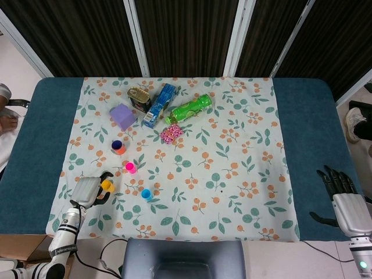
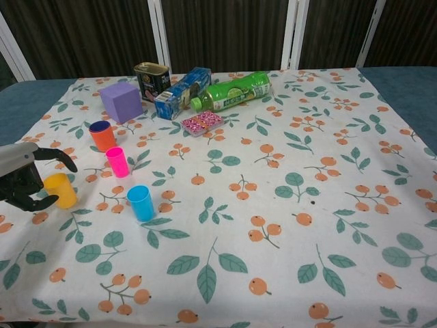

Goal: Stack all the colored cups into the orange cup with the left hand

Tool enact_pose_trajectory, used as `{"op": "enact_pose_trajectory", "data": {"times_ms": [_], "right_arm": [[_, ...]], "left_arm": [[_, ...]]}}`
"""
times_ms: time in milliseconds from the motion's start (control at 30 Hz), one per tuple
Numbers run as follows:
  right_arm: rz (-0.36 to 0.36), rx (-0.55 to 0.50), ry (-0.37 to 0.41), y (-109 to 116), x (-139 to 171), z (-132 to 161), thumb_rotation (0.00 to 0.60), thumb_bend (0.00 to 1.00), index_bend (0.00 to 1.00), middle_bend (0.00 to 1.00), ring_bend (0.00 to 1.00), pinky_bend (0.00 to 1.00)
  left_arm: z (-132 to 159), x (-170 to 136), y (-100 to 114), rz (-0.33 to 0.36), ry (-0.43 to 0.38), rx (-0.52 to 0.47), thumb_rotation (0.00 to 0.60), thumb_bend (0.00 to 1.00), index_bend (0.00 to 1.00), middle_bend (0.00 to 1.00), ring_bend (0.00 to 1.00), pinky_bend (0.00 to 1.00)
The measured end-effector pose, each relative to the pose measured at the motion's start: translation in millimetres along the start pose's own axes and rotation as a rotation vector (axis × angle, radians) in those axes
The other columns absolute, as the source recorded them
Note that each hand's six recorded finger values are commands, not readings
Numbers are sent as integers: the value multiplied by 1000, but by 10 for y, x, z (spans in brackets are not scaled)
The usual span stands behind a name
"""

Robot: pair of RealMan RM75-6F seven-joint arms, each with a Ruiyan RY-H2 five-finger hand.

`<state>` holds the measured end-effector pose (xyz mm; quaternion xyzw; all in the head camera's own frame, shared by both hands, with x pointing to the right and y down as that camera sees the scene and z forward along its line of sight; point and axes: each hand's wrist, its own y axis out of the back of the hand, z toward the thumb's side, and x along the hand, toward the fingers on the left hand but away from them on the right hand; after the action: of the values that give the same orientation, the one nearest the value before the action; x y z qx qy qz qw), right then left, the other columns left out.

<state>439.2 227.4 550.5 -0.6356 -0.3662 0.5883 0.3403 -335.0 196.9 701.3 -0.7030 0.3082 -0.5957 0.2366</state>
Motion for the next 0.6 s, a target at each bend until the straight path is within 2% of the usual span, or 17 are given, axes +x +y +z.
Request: {"op": "enact_pose_trajectory", "data": {"times_ms": [433,600], "right_arm": [[1,4,-4,-13,-7,3,600,154,0,0,0,0],[2,4,-3,-14,-7,3,600,154,0,0,0,0]], "left_arm": [[-74,34,48,22,16,-27,600,383,546,1000,1000,1000],[-45,109,252,88,11,-43,600,382,558,1000,1000,1000]]}}
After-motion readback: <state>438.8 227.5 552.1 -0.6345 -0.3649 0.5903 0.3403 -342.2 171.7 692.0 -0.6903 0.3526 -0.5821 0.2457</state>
